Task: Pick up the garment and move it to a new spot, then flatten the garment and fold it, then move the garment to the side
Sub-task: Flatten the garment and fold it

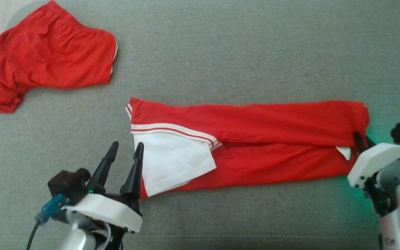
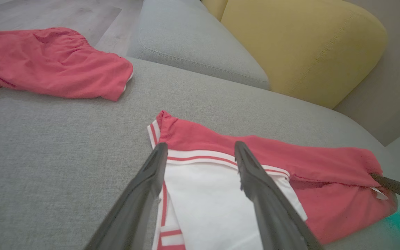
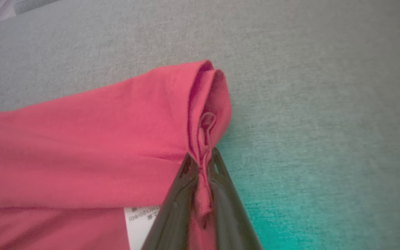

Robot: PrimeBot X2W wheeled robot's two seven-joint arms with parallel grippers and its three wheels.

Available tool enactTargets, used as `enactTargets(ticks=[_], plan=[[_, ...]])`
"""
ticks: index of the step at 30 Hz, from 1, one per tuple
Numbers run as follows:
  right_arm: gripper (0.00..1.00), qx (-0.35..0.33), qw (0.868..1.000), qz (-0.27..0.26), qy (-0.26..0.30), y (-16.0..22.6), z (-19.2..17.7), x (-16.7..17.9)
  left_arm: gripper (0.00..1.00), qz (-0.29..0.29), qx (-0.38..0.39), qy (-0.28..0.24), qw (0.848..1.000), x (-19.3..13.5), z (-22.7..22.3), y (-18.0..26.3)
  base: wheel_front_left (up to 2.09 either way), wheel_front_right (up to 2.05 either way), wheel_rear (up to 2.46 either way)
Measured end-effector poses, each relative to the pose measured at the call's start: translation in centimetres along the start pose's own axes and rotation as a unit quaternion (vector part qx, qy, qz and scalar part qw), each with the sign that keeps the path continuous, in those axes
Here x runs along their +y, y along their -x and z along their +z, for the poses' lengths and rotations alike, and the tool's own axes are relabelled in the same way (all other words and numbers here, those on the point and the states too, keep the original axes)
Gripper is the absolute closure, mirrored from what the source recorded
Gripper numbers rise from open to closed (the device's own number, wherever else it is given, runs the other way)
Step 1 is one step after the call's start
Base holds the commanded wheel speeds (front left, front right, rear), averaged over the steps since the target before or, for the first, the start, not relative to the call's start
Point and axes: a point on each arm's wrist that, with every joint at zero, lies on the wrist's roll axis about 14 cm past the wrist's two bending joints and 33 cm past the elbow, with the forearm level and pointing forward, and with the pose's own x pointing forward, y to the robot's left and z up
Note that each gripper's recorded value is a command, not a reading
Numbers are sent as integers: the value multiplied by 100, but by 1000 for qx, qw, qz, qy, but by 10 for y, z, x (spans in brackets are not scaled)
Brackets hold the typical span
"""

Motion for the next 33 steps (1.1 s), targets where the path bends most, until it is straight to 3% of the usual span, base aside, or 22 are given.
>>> enactTargets(ticks=[10, 15, 24, 30, 33], plan=[[100, -86, 993, -74, -17, 35, 46, -66, 0, -22, -7, -5, 1000, -15, 5, -4, 0, 0, 0], [100, -110, 991, -57, -45, 51, 53, -63, 0, -33, -12, -7, 999, -23, 8, -6, 0, 0, 0], [100, -143, 986, 75, -34, 76, 58, 29, 0, -50, -23, -15, 998, -34, 16, -4, 0, 0, 0], [100, -134, 968, 212, -21, 93, 50, 123, 0, -44, -33, -18, 998, -32, 21, 8, 0, 0, 0], [100, -123, 959, 254, -27, 98, 44, 152, 0, -37, -37, -19, 998, -28, 23, 12, 0, 0, 0]])
